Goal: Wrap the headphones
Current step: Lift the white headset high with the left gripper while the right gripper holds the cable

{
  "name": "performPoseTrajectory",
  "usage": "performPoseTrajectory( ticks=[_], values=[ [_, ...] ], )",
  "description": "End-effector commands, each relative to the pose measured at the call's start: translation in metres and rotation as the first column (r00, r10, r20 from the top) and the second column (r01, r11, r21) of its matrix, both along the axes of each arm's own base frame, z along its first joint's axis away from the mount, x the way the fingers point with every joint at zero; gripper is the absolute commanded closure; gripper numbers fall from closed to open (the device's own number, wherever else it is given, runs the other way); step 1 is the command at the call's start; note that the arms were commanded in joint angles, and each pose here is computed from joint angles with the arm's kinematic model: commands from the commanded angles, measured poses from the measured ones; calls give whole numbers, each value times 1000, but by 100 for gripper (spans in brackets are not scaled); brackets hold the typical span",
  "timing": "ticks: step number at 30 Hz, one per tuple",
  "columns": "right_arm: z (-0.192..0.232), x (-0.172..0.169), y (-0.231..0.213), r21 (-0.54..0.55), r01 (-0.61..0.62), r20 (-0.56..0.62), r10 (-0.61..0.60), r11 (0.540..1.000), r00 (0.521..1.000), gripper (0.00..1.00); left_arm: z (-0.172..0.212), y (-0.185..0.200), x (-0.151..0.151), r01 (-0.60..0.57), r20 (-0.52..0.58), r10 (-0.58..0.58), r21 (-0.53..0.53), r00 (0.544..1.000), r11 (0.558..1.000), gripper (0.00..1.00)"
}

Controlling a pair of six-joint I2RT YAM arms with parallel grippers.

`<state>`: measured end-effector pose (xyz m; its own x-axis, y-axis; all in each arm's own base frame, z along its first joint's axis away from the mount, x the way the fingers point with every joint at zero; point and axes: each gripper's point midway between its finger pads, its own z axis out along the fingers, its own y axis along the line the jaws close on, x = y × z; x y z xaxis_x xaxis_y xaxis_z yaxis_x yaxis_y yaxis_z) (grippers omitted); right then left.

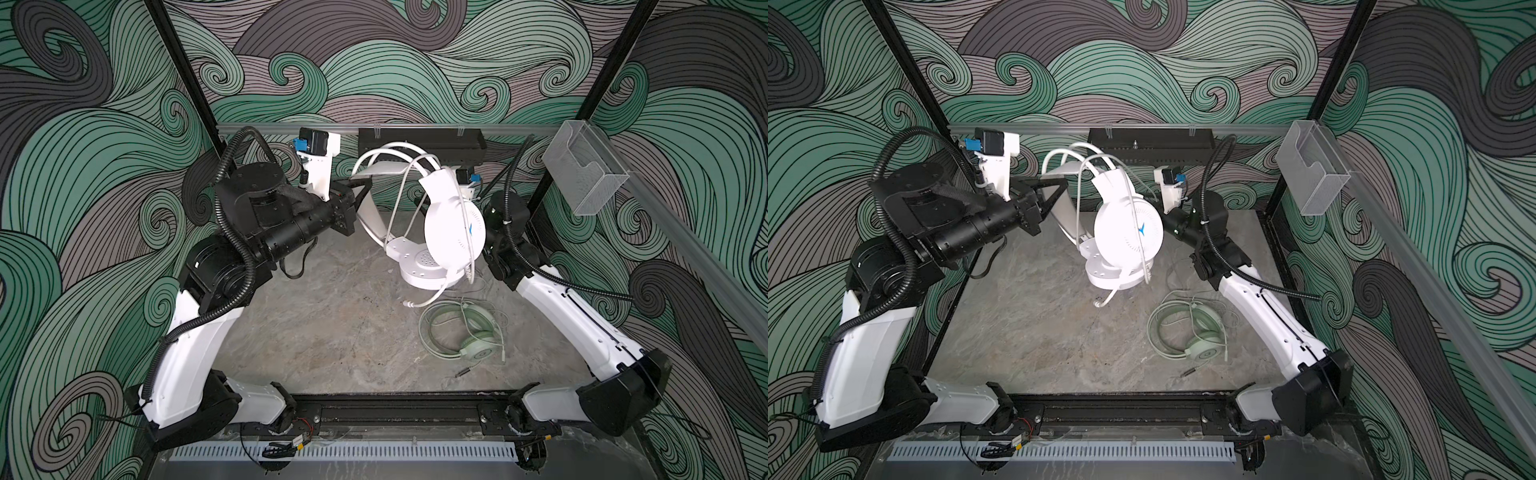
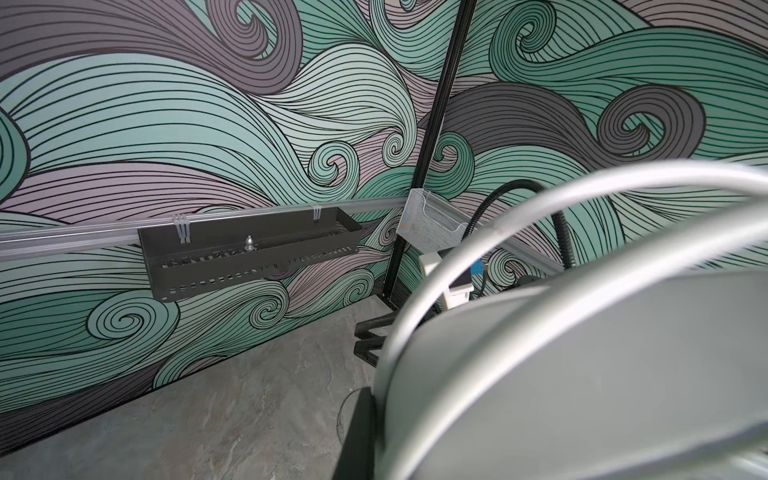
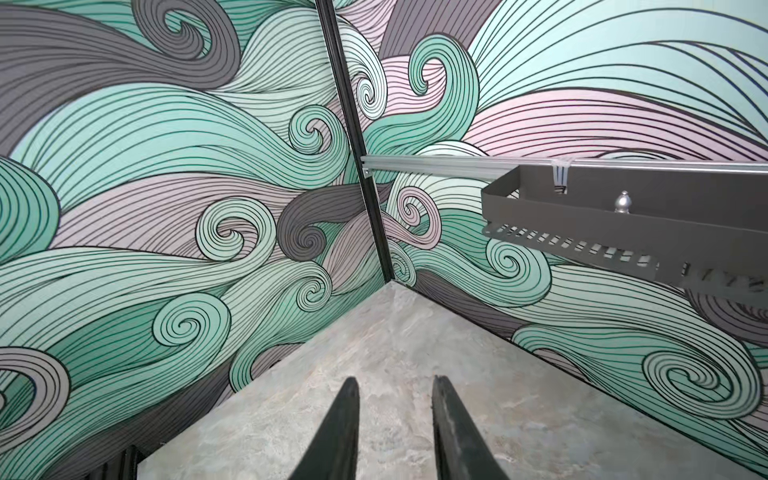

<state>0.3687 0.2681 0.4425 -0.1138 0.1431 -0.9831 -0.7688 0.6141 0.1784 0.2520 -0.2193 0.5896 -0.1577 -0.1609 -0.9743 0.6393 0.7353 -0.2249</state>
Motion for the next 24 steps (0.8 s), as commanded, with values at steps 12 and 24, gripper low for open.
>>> performPoseTrajectory(
  ticks=[12,24],
  values=[
    [-1,11,22,148,-79,-75,90,986,993,69,87,26,15,-115,120,152,-269,981,956,100],
    [-54,-8,29,3,-113,-112,112,994,987,67,98,44,29,-165,97,211,-353,973,921,100]
  ],
)
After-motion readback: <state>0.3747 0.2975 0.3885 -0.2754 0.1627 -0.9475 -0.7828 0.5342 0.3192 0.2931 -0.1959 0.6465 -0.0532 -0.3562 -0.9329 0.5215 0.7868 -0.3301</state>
